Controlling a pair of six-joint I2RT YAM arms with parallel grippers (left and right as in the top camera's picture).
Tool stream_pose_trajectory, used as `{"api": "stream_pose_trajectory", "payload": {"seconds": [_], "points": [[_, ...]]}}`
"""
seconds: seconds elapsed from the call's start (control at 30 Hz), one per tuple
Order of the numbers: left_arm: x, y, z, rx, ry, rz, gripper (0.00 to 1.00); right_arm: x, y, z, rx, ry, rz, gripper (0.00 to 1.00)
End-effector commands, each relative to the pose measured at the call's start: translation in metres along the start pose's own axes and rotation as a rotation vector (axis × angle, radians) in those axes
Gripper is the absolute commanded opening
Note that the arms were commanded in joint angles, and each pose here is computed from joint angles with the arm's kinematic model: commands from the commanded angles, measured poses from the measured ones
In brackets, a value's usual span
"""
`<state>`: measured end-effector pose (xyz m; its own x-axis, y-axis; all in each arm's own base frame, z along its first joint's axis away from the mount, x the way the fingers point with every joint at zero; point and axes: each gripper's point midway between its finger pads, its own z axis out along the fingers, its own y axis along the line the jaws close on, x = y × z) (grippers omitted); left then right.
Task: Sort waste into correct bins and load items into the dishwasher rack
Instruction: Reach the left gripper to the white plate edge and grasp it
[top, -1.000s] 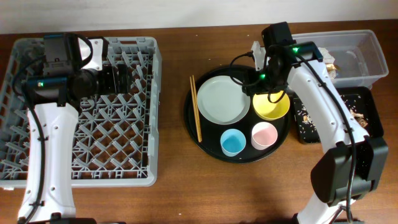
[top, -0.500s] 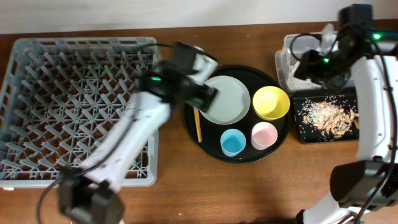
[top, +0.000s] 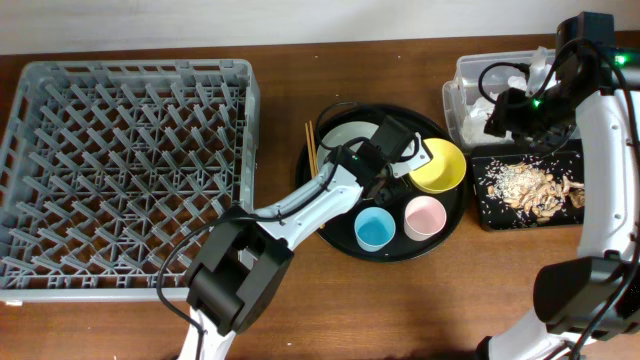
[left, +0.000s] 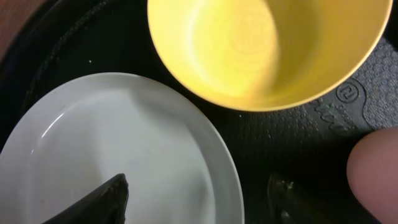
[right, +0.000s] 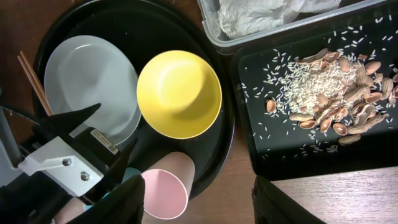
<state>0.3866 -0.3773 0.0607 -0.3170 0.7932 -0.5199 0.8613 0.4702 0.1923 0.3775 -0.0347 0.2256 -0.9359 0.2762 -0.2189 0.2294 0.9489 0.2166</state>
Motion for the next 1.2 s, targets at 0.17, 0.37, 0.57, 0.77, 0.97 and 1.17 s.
{"api": "stream_pose_trajectory", "payload": {"seconds": [0.17, 0.37, 0.57, 0.77, 0.97, 1.17], "points": [[0.012, 0.013, 0.002, -0.081, 0.054, -0.121, 0.54, -0.001, -0.003, -0.007, 0.019, -0.022, -0.006, 0.57], [0.062, 0.077, -0.018, -0.143, 0.161, -0.648, 0.47, -0.001, -0.005, -0.007, 0.030, -0.022, -0.006, 0.57], [0.098, 0.119, -0.026, -0.160, 0.198, -0.768, 0.46, -0.001, -0.005, -0.006, 0.030, -0.019, -0.005, 0.57], [0.091, 0.097, -0.023, -0.069, 0.217, -0.527, 0.45, 0.000, -0.005, -0.006, 0.030, -0.015, -0.005, 0.57], [0.072, 0.120, -0.001, -0.104, 0.096, -0.394, 0.46, 0.004, -0.006, -0.001, 0.033, 0.006, 0.000, 0.57], [0.080, 0.121, 0.032, -0.109, 0.089, -0.381, 0.45, 0.007, -0.011, 0.001, 0.058, 0.016, 0.002, 0.57]]}}
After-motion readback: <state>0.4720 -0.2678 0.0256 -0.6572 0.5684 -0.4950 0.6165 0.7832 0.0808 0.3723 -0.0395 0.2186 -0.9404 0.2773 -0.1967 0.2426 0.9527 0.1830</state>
